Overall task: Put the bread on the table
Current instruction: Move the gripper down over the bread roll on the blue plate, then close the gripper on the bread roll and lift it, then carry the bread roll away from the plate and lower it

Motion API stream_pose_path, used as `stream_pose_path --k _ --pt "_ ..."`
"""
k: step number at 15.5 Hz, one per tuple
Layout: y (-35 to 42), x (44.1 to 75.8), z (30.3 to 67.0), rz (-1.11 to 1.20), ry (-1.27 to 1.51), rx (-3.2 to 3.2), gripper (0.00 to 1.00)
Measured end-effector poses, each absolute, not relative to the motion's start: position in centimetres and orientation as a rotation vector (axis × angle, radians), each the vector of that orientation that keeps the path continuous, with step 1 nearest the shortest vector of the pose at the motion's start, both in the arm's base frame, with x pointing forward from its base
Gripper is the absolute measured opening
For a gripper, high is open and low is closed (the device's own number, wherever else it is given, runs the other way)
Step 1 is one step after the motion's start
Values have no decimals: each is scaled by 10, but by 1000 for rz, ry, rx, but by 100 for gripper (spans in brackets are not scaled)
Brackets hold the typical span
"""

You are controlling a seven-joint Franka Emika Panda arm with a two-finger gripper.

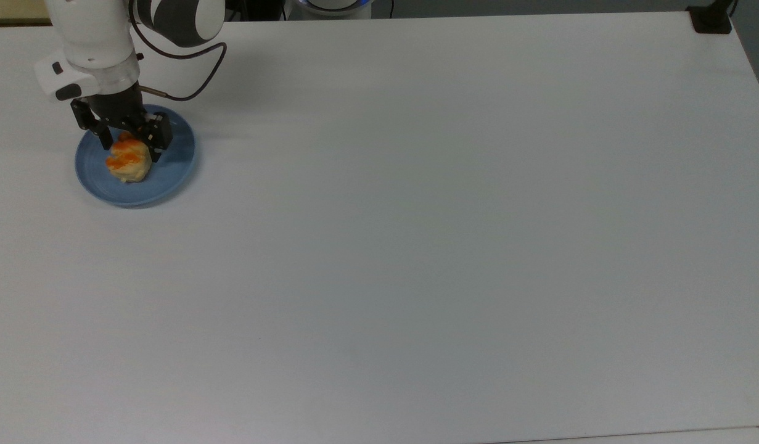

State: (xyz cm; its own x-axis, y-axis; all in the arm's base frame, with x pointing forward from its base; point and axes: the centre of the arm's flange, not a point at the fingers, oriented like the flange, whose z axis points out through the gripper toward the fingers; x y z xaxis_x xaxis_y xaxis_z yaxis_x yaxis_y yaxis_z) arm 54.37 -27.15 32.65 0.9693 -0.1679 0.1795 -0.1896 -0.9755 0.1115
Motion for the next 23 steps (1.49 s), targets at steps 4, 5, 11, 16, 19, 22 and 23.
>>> stream_pose_path --k 4,5,11,16,19,22,23 --pt "-273 545 330 268 -281 2989 43" --pt "-273 545 331 262 -281 2991 35" --pt "-210 538 427 80 -153 3114 33" --pt "-91 527 490 16 -31 3150 33" --pt "-21 530 478 -24 -68 3141 30" --pt "29 530 452 -78 -82 3134 30" --pt "41 533 441 -68 -97 3136 31"
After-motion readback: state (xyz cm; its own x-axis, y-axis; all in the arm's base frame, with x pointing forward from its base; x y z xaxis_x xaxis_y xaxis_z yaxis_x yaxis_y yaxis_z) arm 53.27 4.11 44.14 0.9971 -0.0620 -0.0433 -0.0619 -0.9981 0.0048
